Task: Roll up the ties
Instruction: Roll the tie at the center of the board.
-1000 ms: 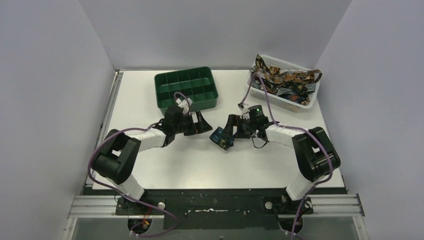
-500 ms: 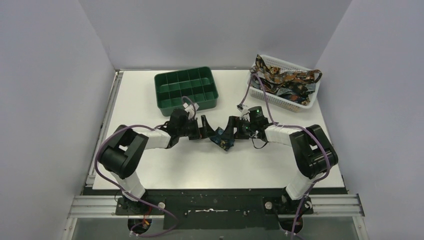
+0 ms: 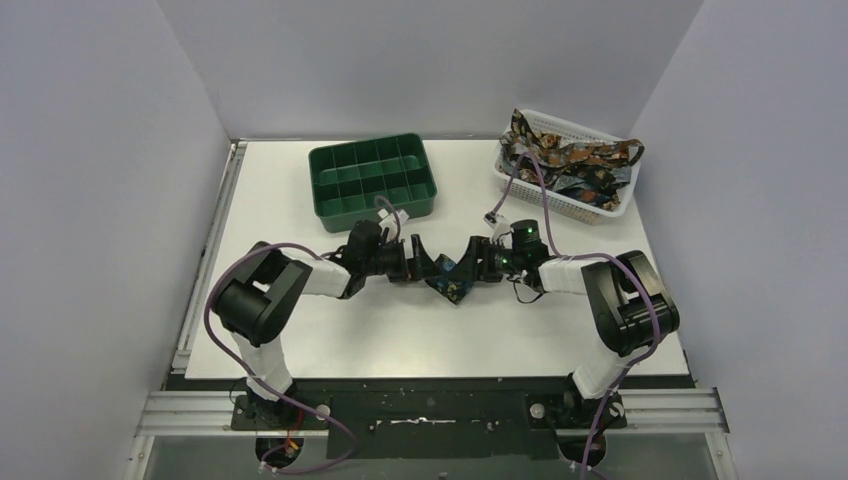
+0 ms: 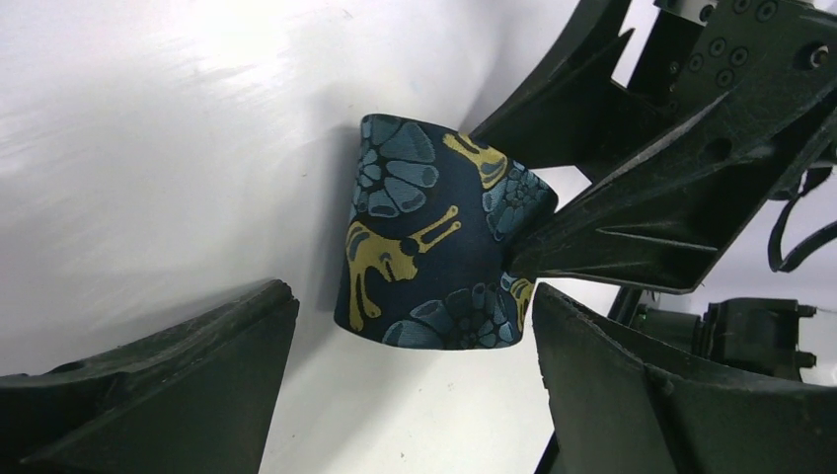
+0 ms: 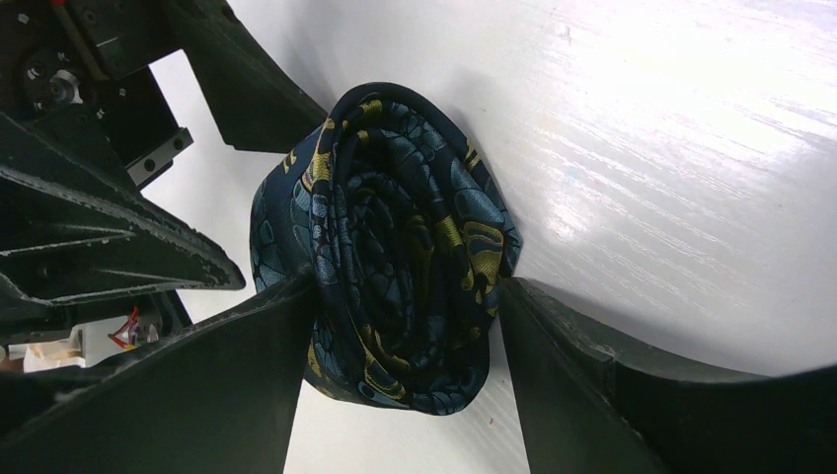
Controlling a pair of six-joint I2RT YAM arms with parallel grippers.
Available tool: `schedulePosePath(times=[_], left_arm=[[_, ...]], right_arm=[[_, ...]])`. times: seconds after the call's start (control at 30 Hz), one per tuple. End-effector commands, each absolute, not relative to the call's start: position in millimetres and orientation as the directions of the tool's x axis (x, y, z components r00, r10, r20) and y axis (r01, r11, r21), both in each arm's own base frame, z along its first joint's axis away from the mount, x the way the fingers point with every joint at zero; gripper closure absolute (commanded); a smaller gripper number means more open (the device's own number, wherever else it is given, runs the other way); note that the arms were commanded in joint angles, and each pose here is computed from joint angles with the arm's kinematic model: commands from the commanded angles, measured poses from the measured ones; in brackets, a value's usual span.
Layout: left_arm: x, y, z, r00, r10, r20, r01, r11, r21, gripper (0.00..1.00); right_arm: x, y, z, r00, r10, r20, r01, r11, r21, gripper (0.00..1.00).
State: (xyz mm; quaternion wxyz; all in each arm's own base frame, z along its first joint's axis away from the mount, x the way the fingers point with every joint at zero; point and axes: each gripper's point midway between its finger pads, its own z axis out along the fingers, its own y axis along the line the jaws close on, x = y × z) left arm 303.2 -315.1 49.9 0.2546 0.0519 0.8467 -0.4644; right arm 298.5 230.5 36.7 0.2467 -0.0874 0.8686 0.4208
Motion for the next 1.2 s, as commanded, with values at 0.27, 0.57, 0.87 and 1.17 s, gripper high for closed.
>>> schedulePosePath(times=[0.27, 0.57, 0.87, 1.17], left_arm=[[288.5, -341.2, 54.8, -0.885, -0.103, -0.453, 0.37, 0.433, -0.822, 0.18], [285.3, -345.5, 50.7, -0.892, -0.095, -0.441, 0.37, 0.406, -0.836, 0.23], [296.2, -335.6, 29.0, -0.895, -0.112, -0.432, 0.318, 0.521, -0.792, 0.27], [293.7, -335.3, 11.5, -0.903, -0.061, -0.424, 0.316, 0.573, -0.756, 0.26]], right_arm=[[286.2, 210.5, 8.4, -0.89, 0.034, -0.454, -0.313, 0.679, 0.664, 0.32], [284.3, 205.9, 3.5, -0.896, 0.054, -0.441, -0.289, 0.683, 0.671, 0.35], [280.9, 205.4, 0.5, -0.901, 0.052, -0.43, -0.285, 0.676, 0.68, 0.38], [277.5, 202.4, -8.6, -0.907, 0.056, -0.417, -0.267, 0.69, 0.673, 0.41]])
